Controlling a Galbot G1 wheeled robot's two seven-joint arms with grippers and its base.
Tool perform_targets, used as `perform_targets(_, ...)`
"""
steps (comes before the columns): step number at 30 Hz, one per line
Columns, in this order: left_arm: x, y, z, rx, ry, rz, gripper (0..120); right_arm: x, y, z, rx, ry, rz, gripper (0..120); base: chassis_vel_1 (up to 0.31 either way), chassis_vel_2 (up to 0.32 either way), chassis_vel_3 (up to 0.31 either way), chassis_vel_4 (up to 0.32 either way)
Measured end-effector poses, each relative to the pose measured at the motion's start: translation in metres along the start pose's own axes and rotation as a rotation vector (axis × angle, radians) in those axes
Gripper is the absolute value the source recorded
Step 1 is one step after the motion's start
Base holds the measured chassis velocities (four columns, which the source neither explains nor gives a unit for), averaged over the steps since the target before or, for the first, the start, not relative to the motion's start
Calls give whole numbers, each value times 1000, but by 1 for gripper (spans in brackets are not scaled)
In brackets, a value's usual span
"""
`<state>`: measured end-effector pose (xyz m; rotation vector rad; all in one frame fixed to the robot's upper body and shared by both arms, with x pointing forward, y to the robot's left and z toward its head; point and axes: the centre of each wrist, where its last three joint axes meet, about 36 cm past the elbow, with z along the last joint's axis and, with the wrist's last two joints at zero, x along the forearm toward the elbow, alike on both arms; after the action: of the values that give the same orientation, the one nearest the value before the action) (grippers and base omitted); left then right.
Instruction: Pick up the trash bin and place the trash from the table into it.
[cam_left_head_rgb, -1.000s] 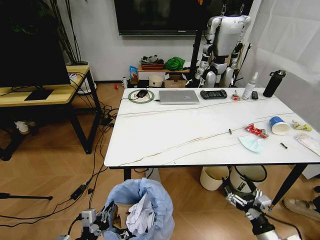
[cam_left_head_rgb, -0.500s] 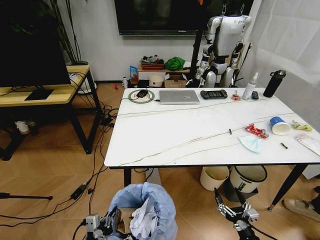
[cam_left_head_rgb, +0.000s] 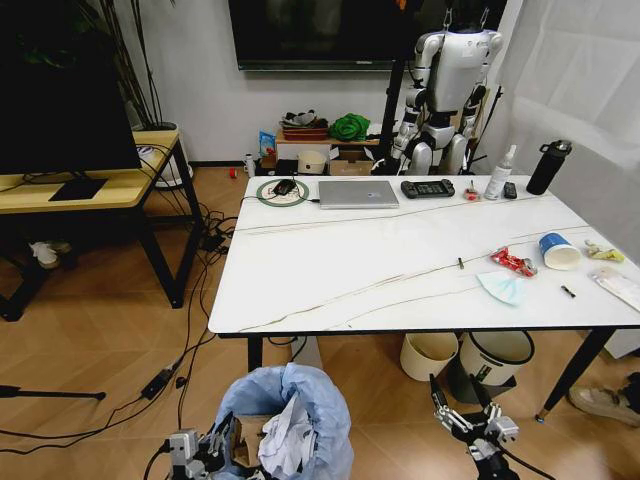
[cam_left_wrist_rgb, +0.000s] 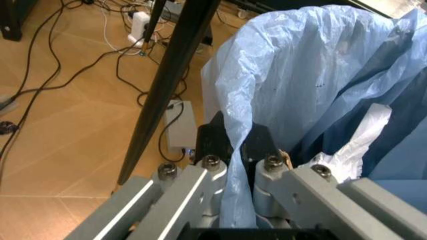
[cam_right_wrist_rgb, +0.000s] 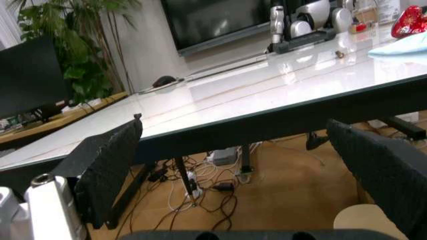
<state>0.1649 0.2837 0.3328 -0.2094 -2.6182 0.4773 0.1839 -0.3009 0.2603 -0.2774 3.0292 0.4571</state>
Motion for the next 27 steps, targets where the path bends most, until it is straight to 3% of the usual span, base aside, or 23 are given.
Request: perform_targets(27, 2, -7, 2, 2, -7, 0, 0, 1, -9, -6, -7, -17, -10, 100, -49, -50, 55, 52)
